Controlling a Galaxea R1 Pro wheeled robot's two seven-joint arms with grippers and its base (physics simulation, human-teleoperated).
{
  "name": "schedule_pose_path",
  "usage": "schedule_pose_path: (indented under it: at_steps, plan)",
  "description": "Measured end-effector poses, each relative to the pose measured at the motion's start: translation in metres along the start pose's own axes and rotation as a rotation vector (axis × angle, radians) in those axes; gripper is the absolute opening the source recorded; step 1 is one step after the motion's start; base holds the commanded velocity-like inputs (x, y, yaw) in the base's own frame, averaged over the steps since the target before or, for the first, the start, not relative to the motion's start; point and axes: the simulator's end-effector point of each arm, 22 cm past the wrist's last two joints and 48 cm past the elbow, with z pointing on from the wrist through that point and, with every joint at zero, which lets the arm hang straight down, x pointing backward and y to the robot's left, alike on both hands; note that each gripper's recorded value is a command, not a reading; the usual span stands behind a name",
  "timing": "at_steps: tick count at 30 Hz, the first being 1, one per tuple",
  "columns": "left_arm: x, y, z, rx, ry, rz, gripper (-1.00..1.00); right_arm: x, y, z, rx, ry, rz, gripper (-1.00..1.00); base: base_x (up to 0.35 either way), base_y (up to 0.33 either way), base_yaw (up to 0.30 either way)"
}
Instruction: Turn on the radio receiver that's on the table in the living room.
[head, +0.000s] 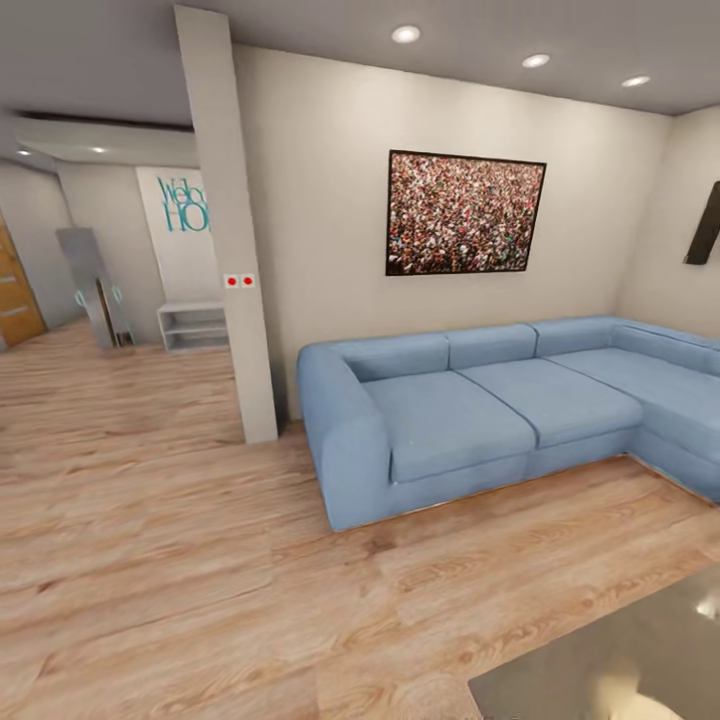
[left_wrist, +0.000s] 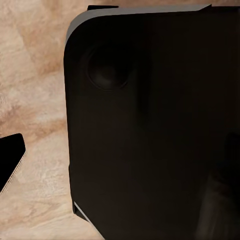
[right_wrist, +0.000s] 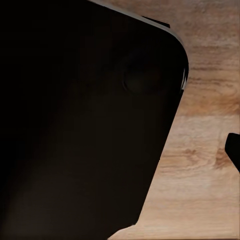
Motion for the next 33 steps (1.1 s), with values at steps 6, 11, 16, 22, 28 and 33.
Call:
schedule_pose_path:
  at_steps: [6,11,16,22,28,33]
  plan:
    - [-0.0003,0.0000,0.0000,0.000,-0.001,-0.001,1.00,0.0003,0.0003,0.0000,-0.001,0.001,0.000,1.00,0.000,0.000,-0.289]
    - [-0.0003,0.0000,0.0000,0.000,-0.002,-0.001,1.00,0.0004,0.0002,0.0000,-0.001,0.002,-0.001,1.00,0.000,0.000,-0.289]
    - [-0.0003,0.0000,0.0000,0.000,-0.002,-0.002,1.00,0.0002,0.0002,0.0000,-0.001,0.001,0.000,1.00,0.000,0.000,-0.289]
    - [-0.0003,0.0000,0.0000,0.000,-0.002,-0.002,1.00,0.0000,0.0004,0.0000,-0.001,0.000,0.000,1.00,0.000,0.000,-0.289]
    - [-0.0003,-0.0002,0.0000,0.000,-0.002,-0.002,1.00,0.0001,0.0003,0.0000,-0.001,0.000,-0.001,1.00,0.000,0.000,-0.289]
    - [-0.0003,-0.0003,0.0000,0.000,-0.002,-0.002,1.00,0.0000,0.0005,0.0000,-0.002,0.000,-0.001,1.00,0.000,0.000,-0.289]
